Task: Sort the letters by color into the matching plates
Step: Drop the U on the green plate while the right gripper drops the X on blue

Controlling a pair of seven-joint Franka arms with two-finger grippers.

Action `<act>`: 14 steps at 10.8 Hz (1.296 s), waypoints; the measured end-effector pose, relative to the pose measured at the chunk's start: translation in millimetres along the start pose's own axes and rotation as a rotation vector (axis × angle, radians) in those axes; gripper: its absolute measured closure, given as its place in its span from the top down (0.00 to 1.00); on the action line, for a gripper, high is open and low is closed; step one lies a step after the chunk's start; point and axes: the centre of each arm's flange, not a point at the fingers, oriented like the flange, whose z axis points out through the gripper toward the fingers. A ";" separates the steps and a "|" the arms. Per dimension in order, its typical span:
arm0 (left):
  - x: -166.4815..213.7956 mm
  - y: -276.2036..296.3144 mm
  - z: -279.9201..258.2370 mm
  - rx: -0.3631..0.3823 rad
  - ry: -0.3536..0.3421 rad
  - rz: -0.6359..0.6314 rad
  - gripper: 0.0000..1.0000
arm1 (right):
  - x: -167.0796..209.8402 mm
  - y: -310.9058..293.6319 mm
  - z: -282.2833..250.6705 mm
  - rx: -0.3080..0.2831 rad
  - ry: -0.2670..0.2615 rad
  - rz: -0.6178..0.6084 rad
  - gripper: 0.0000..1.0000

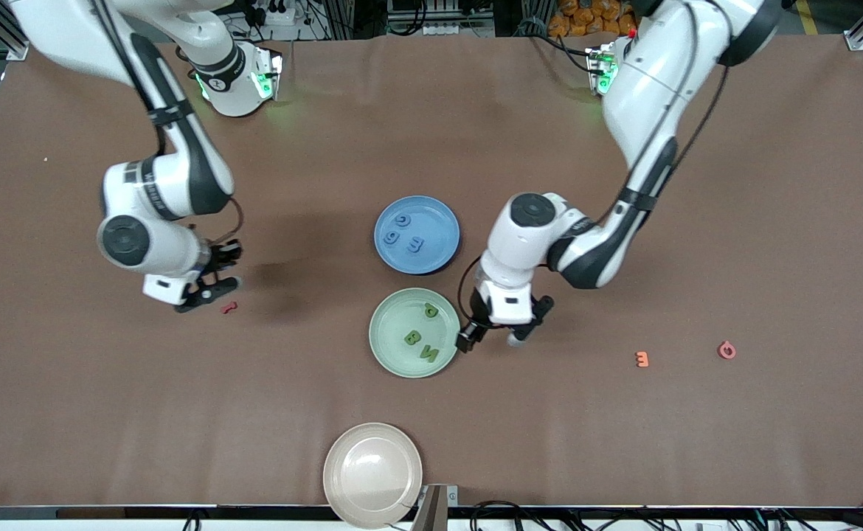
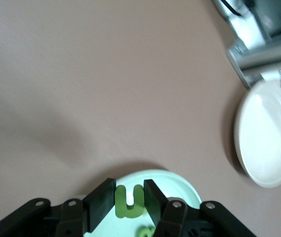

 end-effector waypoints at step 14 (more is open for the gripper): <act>152.2 -26.1 -6.2 0.233 0.210 0.417 1.00 | 68.5 -315.7 39.9 0.087 0.042 0.578 0.28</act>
